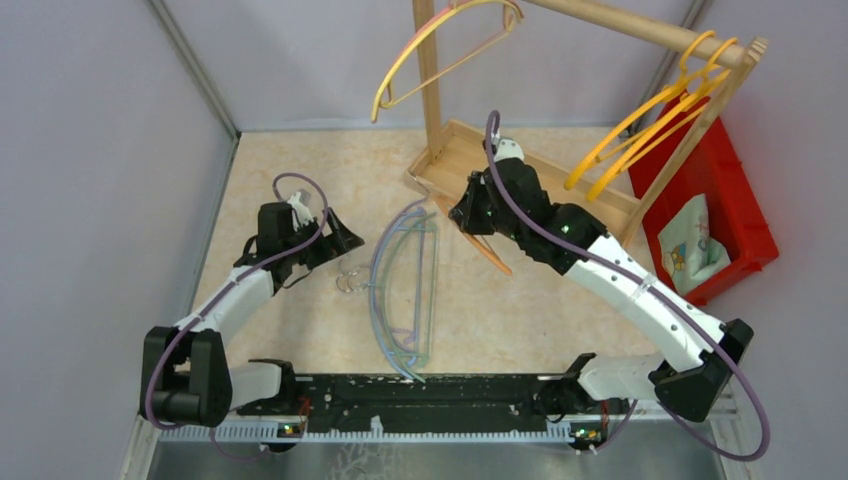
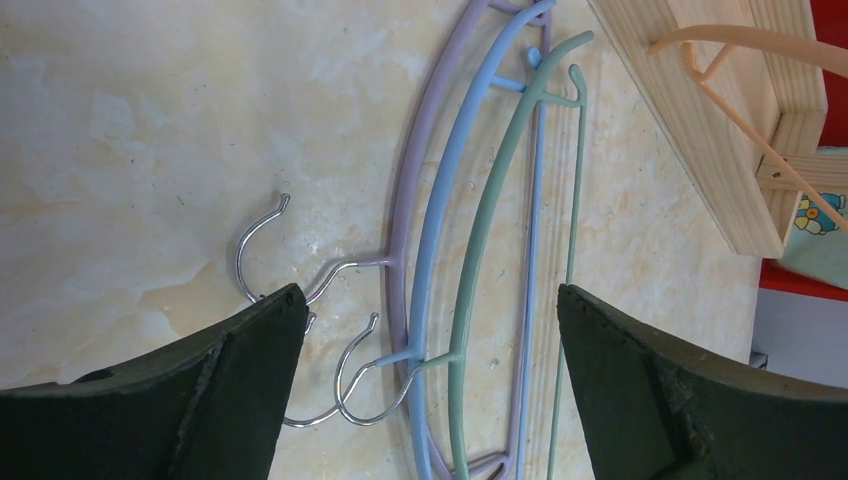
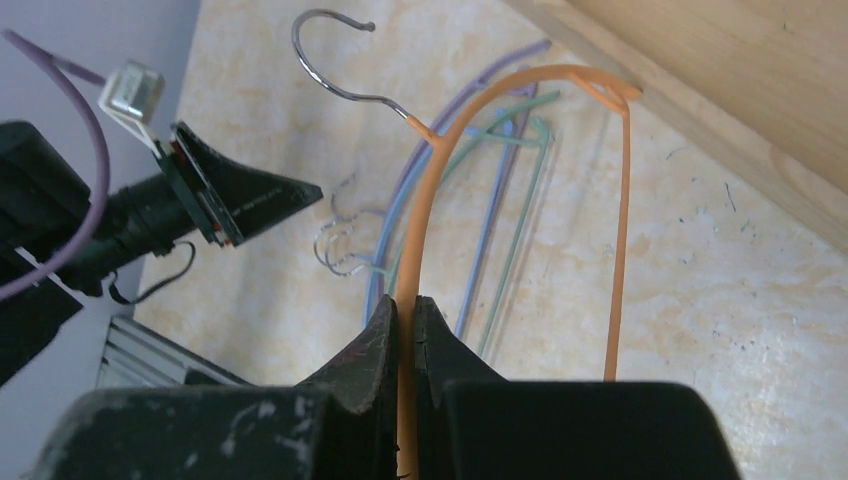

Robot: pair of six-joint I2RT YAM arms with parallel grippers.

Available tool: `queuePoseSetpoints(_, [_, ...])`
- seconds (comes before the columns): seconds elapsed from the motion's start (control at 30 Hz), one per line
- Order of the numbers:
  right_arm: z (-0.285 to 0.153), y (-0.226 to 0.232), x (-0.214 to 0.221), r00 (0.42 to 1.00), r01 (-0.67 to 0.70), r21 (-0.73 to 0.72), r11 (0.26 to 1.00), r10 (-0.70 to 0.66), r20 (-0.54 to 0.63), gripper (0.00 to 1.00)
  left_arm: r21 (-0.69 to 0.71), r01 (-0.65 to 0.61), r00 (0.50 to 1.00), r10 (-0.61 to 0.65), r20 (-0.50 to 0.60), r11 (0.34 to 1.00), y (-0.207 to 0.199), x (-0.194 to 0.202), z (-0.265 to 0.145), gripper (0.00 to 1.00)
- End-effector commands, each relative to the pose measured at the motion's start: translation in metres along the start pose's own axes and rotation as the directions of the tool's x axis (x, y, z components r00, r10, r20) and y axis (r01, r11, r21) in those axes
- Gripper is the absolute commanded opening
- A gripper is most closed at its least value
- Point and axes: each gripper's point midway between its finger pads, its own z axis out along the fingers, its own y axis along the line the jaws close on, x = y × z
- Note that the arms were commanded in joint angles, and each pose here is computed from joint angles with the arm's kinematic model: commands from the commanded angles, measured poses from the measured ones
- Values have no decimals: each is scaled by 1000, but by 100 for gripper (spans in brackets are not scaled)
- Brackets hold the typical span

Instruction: Organize the hangers

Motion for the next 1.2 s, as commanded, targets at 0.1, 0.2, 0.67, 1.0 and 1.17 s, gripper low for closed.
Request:
queuePoseSetpoints(0.1, [3, 21, -32, 994, -46, -93, 995, 55, 99, 0, 46, -17, 998, 14, 68, 999, -16, -24, -5, 100])
queuePoseSetpoints(0.2, [26, 17, 2, 1000, -27, -114, 993, 29, 12, 0, 42, -6, 998, 4, 69, 999, -13, -19, -7, 100])
queuePoseSetpoints(0.67, [115, -17, 128, 954, 152, -171, 974, -189, -232, 0, 11, 31, 998, -31, 47, 999, -5, -5, -10, 99])
queuePoseSetpoints(1.0, [119, -23, 189, 869, 302, -201, 932, -356, -344, 21, -11, 13, 999, -13, 43, 1000, -4, -9, -14, 100])
queuePoseSetpoints(1.17, [95, -17, 207, 813, 361, -244, 900, -432, -391, 41, -13, 31, 999, -31, 21, 999, -1, 0, -12, 100])
